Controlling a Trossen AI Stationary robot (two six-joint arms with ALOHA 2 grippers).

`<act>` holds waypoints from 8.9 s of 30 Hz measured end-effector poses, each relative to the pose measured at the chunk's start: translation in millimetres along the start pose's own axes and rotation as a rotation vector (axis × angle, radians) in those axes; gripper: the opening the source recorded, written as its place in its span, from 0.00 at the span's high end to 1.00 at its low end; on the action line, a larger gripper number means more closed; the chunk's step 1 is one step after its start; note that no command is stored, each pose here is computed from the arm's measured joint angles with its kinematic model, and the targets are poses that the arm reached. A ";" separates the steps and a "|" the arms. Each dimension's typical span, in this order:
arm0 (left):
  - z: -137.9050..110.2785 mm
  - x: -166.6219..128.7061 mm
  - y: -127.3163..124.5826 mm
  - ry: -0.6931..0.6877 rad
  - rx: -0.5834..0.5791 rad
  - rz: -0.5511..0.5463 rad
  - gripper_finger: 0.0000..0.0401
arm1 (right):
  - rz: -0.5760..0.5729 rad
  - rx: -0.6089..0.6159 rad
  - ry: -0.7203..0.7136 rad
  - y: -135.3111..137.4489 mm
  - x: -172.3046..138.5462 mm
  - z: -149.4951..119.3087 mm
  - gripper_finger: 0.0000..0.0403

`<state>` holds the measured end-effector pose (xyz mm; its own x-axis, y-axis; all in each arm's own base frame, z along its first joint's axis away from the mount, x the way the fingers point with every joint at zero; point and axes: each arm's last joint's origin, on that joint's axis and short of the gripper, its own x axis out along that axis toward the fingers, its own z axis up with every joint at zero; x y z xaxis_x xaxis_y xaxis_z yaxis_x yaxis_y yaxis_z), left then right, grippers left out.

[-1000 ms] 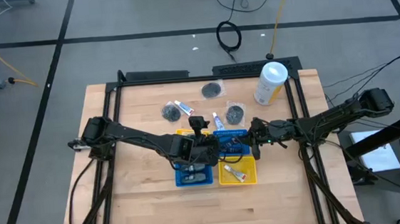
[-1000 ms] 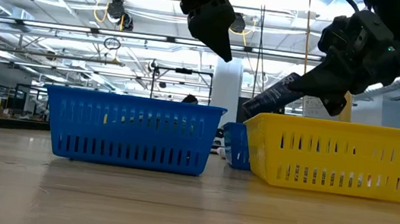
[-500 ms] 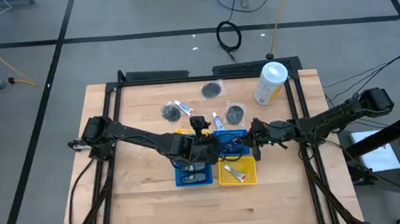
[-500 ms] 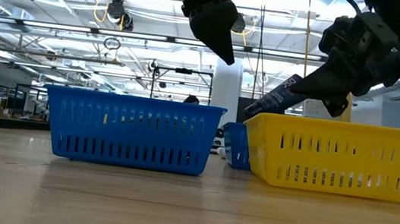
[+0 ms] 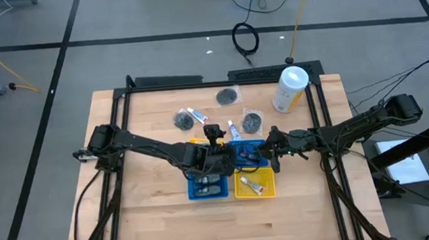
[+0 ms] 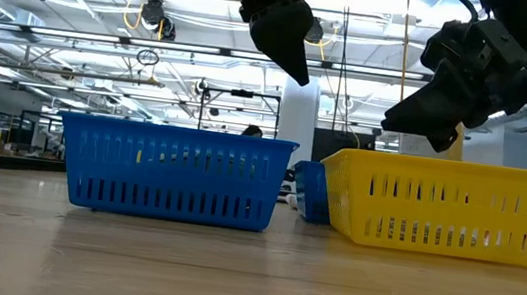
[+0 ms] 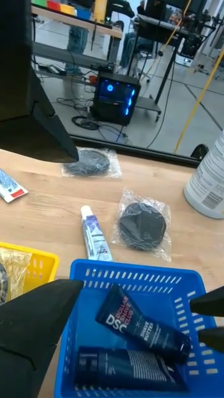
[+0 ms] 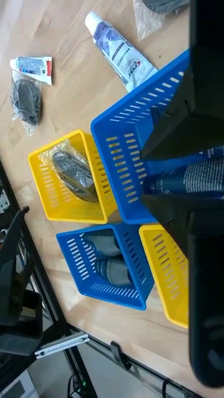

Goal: Pick & Place Travel size toiletries
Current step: Put the white toothpaste into the bottom yellow basket

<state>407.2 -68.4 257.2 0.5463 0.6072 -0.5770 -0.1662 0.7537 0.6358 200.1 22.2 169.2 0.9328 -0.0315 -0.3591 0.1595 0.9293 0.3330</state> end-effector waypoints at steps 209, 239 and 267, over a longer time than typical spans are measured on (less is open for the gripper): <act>-20.8 13.8 -16.5 -0.105 0.050 0.037 0.82 | -0.002 0.086 -0.301 6.1 6.2 21.2 1.00; -19.6 6.0 -19.0 -0.120 0.013 0.029 0.57 | 0.013 0.046 -0.286 7.0 -0.6 23.8 1.00; -30.3 6.5 -18.5 -0.031 -0.008 0.072 0.35 | 0.244 0.010 0.020 59.9 -43.3 -17.2 1.00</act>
<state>389.0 -70.8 226.1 0.5581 0.6516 -0.5137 -0.2121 0.7105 0.6709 163.7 85.6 189.7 0.9376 0.2005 -0.2841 -0.0659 0.9048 0.4208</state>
